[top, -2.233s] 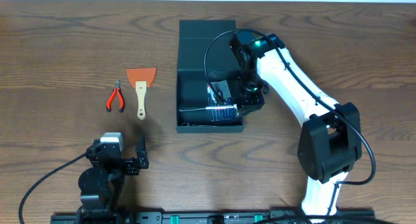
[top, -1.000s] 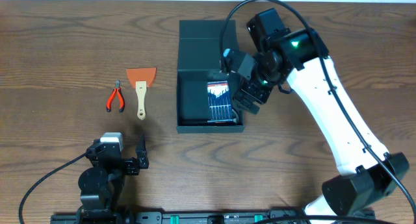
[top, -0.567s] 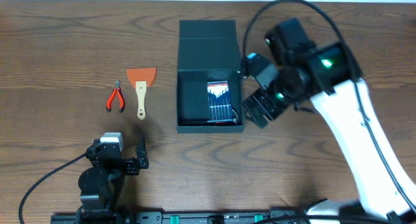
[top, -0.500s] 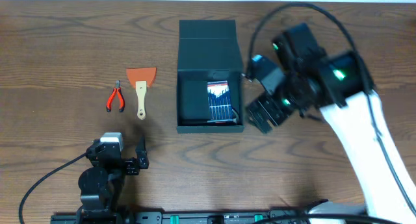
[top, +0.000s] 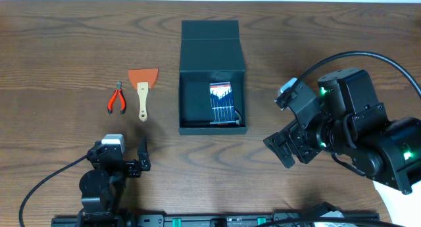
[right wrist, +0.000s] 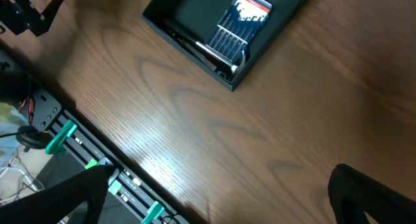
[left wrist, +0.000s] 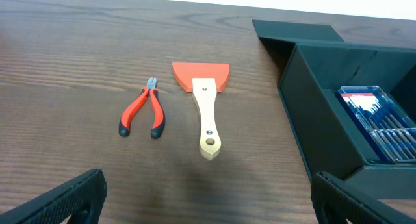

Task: Pack container
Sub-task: 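Move the right arm away to the right side of the table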

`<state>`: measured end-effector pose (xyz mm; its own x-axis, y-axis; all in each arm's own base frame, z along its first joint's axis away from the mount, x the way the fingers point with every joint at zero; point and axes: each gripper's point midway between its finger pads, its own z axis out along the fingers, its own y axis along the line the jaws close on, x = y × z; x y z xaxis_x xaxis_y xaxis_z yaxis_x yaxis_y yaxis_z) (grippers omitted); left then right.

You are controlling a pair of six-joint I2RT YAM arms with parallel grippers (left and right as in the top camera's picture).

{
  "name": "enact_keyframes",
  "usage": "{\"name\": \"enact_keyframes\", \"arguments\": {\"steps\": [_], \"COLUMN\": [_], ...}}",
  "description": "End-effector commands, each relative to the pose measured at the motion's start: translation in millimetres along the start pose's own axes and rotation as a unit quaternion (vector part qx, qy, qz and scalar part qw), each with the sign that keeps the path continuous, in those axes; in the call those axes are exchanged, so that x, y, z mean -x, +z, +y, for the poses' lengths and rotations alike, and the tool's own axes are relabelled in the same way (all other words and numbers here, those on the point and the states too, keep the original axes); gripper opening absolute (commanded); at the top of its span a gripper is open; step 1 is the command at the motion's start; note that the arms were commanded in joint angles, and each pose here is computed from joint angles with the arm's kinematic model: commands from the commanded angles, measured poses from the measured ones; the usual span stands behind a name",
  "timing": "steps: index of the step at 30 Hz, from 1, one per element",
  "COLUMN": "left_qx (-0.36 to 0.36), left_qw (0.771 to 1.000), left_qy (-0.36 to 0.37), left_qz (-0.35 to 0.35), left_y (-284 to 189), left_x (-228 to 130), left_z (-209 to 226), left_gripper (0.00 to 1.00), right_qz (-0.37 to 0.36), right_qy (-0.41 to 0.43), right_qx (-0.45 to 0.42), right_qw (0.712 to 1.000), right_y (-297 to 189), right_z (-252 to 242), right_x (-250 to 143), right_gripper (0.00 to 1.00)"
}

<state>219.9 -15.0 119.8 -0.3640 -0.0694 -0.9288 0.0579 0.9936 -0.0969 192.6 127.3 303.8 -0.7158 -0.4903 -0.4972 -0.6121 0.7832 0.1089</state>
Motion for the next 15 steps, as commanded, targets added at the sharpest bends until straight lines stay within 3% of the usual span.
{"name": "enact_keyframes", "arguments": {"steps": [1, 15], "left_qx": [0.006, 0.006], "left_qw": [1.0, 1.0], "left_qy": [-0.002, -0.002], "left_qz": [0.007, 0.005], "left_y": [3.0, 3.0], "left_x": [-7.8, -6.6], "left_z": [3.0, 2.9], "left_gripper": [0.98, 0.99], "right_qz": [0.004, 0.004], "right_qy": [0.014, 0.014], "right_qx": [0.003, 0.003], "right_qw": [1.0, 1.0], "right_y": [1.9, 2.1], "right_z": [1.1, 1.1], "right_x": [-2.3, -2.2], "right_gripper": [0.99, 0.99]}}
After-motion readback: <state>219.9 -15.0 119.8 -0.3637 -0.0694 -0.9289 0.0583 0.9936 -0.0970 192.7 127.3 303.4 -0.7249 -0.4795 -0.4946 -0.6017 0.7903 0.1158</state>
